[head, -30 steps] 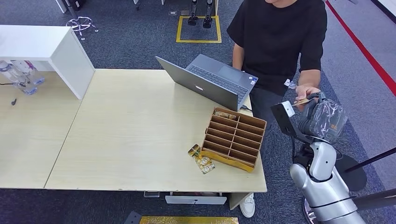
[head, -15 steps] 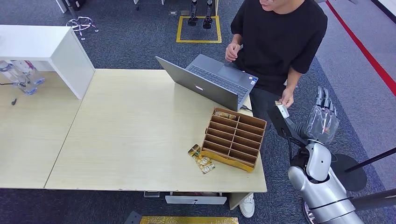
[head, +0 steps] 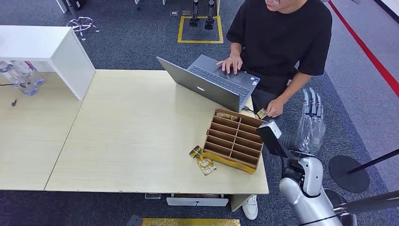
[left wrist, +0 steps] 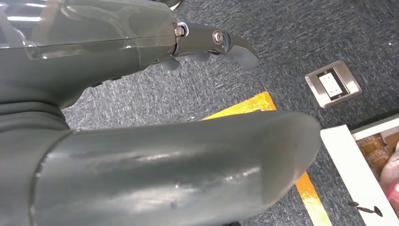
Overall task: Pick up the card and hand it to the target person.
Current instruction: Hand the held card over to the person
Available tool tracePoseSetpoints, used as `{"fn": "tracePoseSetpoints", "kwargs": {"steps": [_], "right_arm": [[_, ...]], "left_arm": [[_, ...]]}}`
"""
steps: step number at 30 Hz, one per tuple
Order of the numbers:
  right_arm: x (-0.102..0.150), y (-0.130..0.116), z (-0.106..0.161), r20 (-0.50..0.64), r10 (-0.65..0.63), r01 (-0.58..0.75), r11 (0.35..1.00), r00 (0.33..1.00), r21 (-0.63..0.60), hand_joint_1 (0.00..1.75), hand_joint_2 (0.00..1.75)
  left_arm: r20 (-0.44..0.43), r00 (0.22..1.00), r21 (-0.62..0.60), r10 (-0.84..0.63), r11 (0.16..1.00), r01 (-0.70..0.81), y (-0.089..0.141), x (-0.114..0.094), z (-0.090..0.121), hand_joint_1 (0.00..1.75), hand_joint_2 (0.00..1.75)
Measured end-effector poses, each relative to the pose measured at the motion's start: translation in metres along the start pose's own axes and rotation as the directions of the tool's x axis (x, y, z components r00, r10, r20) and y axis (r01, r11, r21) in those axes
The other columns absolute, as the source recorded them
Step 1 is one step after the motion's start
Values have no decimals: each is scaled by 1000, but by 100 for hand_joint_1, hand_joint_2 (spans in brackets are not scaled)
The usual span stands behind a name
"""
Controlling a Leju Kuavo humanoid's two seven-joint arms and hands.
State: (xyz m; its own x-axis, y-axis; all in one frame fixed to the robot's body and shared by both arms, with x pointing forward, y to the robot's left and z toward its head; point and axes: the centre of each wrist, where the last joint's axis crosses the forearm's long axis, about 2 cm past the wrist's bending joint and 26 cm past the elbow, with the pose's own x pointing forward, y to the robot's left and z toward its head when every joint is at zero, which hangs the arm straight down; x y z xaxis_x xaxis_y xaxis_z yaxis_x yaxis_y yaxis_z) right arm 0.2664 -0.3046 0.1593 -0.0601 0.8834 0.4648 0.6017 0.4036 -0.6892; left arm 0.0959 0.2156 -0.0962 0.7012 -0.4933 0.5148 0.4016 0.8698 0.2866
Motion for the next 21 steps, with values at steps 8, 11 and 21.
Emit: {"fn": "tracePoseSetpoints", "kwargs": {"steps": [8,11,21], "right_arm": [[24,14,37,-58,-309,308,951,949,-28,0,175],[32,18,50,-109,-380,377,925,918,-51,0,175],[52,30,76,-225,-458,453,888,860,-77,0,175]], "left_arm": [[-3,1000,20,8,1000,-8,-1,-7,3,0,0],[-9,1000,29,14,999,-14,0,-9,3,0,0],[-19,999,48,42,998,-41,0,-14,5,0,0]]}}
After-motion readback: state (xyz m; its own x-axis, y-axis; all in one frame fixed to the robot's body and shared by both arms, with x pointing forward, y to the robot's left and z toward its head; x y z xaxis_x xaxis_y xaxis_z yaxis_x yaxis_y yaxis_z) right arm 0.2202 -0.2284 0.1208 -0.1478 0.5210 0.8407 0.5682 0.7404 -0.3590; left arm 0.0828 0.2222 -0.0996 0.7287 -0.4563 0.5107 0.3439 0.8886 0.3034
